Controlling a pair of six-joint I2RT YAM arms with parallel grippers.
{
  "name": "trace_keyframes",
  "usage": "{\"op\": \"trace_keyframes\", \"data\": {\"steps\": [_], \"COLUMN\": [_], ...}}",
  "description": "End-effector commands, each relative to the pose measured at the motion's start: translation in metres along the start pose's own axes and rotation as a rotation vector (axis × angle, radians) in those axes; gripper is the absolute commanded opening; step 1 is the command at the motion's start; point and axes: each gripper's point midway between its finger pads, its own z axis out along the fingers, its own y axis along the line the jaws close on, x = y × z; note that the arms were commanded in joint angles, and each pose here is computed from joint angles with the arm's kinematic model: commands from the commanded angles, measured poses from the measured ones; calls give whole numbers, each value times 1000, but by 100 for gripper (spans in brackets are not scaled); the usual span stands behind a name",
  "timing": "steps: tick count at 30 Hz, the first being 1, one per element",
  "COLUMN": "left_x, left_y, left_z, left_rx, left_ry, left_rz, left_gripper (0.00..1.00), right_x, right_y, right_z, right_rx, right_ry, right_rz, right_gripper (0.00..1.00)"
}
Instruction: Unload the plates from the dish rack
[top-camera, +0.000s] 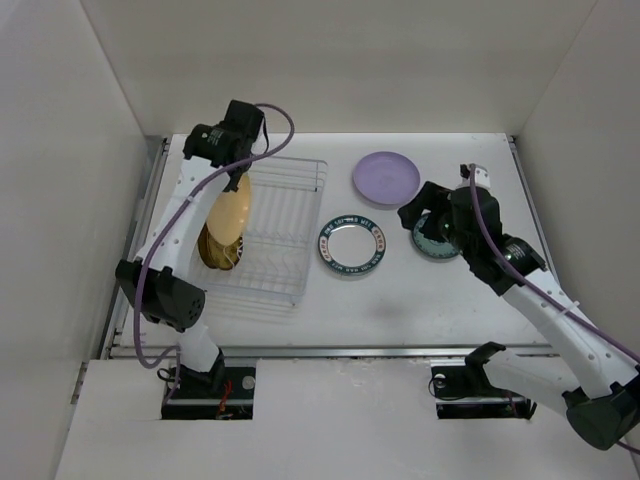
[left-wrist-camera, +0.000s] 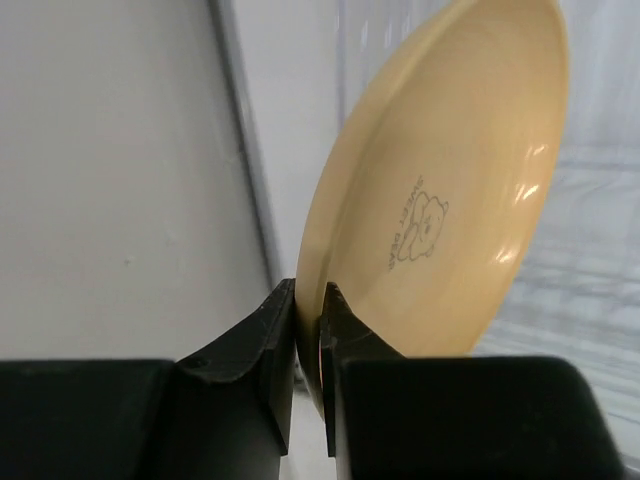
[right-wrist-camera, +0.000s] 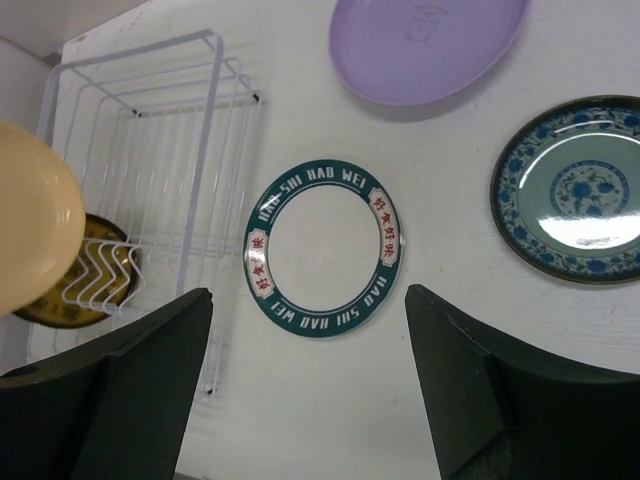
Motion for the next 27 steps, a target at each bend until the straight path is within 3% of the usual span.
{"op": "trace_keyframes", "data": {"steps": [1, 5, 8, 9, 13, 16, 21, 22, 23, 24, 25, 26, 27], "left_x": [-33, -56, -58, -61, -40, -38, -45, -46, -46, -45, -44, -44, -44], "left_y": [15, 31, 3, -25, -100, -125, -130, -132, -132, -133, -135, -135, -132], "left_z": [-54, -98, -115, -121, -145, -156, -142, -139, -139, -141, -139, -139, -135], "left_rx": [32, 56, 249, 399, 837, 1002, 981, 982, 982, 995, 996, 996, 968], "left_ry": [-198, -376, -452, -467, -386, -350, -325, -316, -316, -317, -307, -307, -305], "left_rz": [-72, -154, -164, -126, -20, -18, -28, -28, -28, -26, -25, -25, -29], "left_gripper": [0, 0, 0, 0, 0, 0, 0, 0, 0, 0, 0, 2, 13], "right_x": [-12, 2, 13, 12, 8, 10, 19, 19, 24, 19, 22, 21, 23], "right_y": [34, 78, 113, 122, 145, 146, 157, 158, 155, 154, 150, 149, 144], "right_z": [0, 1, 3, 4, 26, 37, 41, 44, 45, 49, 53, 55, 59], "right_rx": [-158, -402, -599, -637, -702, -694, -757, -758, -749, -727, -707, -688, -660], "right_ry": [-12, 68, 127, 127, 135, 147, 189, 190, 207, 185, 186, 184, 184], "right_rz": [-69, -162, -185, -189, -178, -177, -166, -156, -137, -124, -121, -94, -78], "right_gripper": [84, 86, 94, 97, 100, 100, 95, 89, 67, 55, 35, 0, 0]}}
